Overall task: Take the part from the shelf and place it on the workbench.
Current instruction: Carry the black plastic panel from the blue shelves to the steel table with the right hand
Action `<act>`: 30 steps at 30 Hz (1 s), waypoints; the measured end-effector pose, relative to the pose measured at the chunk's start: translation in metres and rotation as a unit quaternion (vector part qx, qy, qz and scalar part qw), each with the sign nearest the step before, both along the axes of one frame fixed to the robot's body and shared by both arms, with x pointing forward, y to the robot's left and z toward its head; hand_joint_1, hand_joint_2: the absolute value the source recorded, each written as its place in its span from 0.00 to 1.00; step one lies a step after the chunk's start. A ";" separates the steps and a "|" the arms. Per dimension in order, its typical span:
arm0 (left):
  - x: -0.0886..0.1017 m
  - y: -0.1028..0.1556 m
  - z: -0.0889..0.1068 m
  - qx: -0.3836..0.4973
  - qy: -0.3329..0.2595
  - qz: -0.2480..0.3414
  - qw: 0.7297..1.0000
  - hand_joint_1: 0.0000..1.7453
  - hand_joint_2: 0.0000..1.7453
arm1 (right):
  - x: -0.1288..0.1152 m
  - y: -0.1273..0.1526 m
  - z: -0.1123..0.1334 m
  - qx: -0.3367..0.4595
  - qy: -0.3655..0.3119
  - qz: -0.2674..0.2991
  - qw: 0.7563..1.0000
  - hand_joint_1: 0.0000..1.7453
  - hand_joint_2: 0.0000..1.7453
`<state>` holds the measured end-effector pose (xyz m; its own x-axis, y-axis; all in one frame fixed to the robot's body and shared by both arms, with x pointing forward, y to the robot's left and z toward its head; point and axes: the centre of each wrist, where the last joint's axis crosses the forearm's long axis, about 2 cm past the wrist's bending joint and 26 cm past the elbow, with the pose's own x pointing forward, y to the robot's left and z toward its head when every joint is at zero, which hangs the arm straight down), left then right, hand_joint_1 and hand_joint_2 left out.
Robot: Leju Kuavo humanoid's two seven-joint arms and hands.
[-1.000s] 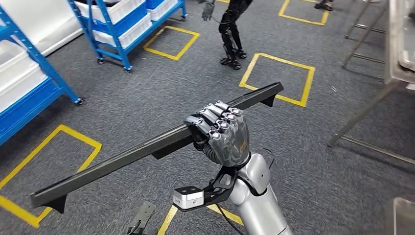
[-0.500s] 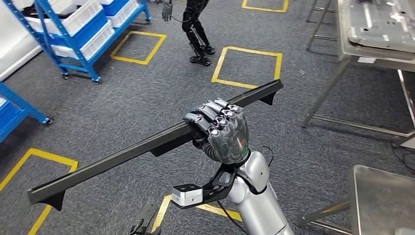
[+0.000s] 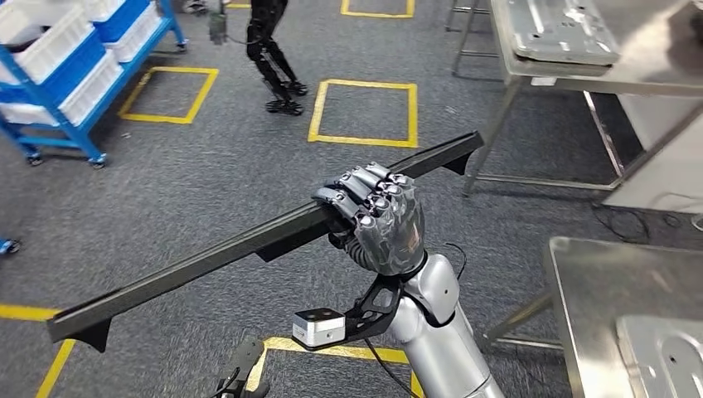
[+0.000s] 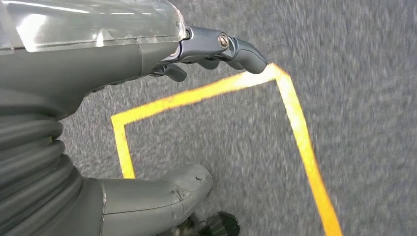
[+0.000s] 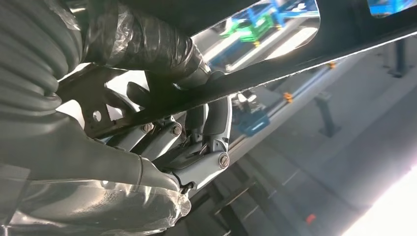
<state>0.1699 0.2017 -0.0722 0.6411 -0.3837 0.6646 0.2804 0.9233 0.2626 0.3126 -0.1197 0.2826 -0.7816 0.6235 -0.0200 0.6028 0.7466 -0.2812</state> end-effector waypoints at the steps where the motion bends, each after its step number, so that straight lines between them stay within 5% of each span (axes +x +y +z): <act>1: -0.001 0.000 0.000 -0.004 0.003 0.001 1.000 0.00 1.00 | 0.000 -0.001 -0.001 -0.001 0.001 -0.001 1.000 1.00 1.00; 21: -0.010 0.003 -0.005 -0.039 0.031 0.020 0.999 0.00 1.00 | -0.007 -0.006 -0.009 -0.011 0.007 -0.013 1.000 1.00 1.00; 30: -0.008 0.005 -0.004 -0.081 0.010 0.105 0.991 0.00 1.00 | -0.011 -0.012 -0.012 -0.011 0.002 -0.015 1.000 1.00 1.00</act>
